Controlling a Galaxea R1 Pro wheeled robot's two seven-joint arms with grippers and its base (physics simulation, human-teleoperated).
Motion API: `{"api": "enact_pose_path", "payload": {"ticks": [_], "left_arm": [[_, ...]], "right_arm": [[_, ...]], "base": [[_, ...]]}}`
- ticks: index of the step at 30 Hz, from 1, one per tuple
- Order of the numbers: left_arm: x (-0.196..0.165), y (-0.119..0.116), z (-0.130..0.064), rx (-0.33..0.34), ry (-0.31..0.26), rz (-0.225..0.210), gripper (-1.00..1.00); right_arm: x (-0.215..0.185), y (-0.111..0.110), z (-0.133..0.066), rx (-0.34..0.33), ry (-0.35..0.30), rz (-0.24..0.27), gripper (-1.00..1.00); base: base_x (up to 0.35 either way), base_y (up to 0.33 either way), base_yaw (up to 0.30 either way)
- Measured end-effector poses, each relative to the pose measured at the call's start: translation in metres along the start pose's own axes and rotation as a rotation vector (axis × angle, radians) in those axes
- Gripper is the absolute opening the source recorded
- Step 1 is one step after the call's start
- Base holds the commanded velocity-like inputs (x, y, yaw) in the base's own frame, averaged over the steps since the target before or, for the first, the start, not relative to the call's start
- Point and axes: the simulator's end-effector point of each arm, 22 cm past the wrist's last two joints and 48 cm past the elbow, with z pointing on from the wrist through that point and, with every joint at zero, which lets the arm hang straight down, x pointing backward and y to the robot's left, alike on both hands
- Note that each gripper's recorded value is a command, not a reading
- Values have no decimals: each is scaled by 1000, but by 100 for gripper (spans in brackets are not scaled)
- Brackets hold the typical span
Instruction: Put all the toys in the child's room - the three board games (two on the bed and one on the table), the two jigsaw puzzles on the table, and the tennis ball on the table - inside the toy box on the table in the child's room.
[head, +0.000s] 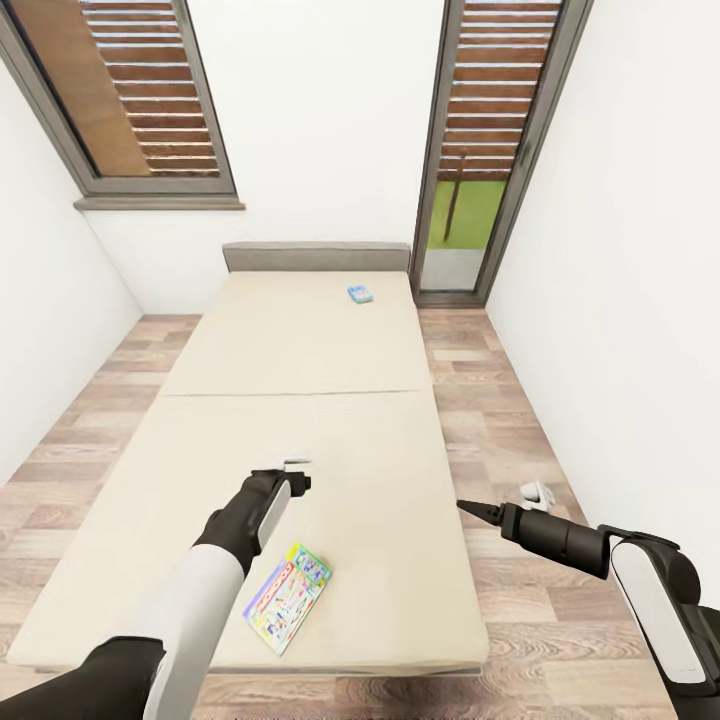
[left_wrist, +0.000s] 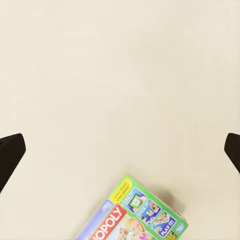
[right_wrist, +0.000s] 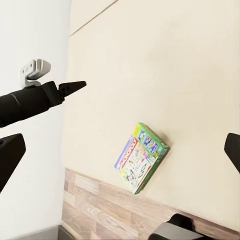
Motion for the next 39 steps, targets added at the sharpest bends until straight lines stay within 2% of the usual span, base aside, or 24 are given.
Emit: {"api": "enact_pose_path", "payload": {"ticks": [5,25,39], "left_arm": [[13,-1,7,-1,19,2,100],[32,-2,24,-3,28,1,100],[38,-3,32,-3,48,6,100]], "right_arm": [[2,-3,2,3,5,6,100],[10,-17,8,18,25,28,100],[-8,-37,-7,42,-36,66,100]], "base": [[0,0,0],[0,0,0],[0,0,0]]}}
